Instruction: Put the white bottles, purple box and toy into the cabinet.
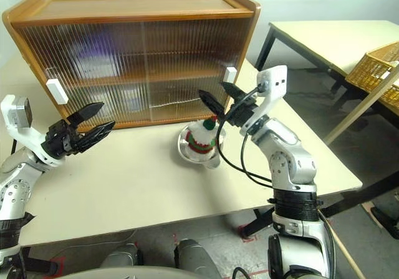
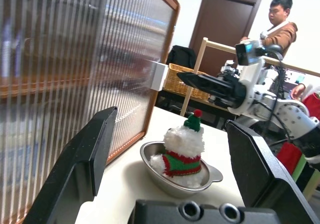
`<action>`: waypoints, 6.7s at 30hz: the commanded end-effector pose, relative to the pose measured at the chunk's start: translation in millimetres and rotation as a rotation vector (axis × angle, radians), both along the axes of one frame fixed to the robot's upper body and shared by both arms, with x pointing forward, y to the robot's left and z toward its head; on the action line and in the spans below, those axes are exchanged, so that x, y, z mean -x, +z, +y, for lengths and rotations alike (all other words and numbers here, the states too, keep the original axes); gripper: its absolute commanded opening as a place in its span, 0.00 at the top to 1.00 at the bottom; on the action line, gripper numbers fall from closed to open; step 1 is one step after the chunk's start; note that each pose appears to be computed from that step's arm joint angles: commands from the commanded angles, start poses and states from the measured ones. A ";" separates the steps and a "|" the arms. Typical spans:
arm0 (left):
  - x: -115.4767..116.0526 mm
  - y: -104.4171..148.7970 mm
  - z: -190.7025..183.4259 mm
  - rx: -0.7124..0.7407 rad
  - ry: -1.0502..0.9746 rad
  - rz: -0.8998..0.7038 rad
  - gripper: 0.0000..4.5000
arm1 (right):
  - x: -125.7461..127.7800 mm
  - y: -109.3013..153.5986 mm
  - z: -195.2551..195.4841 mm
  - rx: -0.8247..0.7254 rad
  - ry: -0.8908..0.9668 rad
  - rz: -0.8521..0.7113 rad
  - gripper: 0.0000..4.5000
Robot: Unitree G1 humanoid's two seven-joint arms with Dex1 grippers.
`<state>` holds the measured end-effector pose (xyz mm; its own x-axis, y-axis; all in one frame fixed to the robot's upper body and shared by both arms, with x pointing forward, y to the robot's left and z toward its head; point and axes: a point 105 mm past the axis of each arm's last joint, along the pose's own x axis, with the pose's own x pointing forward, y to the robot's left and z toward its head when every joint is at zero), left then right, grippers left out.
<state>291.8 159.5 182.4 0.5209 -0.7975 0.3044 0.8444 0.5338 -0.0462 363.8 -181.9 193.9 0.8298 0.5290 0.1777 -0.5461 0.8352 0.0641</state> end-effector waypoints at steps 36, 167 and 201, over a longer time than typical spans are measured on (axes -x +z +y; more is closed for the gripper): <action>1.1 0.6 -5.9 -0.038 0.052 -0.047 0.00 | -59.1 -5.3 21.5 0.133 -0.186 0.045 0.99; -0.7 -2.0 -5.1 -0.032 0.072 -0.044 0.00 | 28.0 -47.9 20.6 0.059 0.191 0.155 0.96; 4.6 -2.2 -6.6 -0.011 0.121 -0.061 0.00 | -92.0 58.3 47.4 0.096 0.092 -0.105 0.96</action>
<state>288.6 152.7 180.3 0.5886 -0.7358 0.3349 0.7821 0.6231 -0.0057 452.6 -136.3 252.2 0.7485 0.6264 0.2177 -0.6313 0.7736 -0.0550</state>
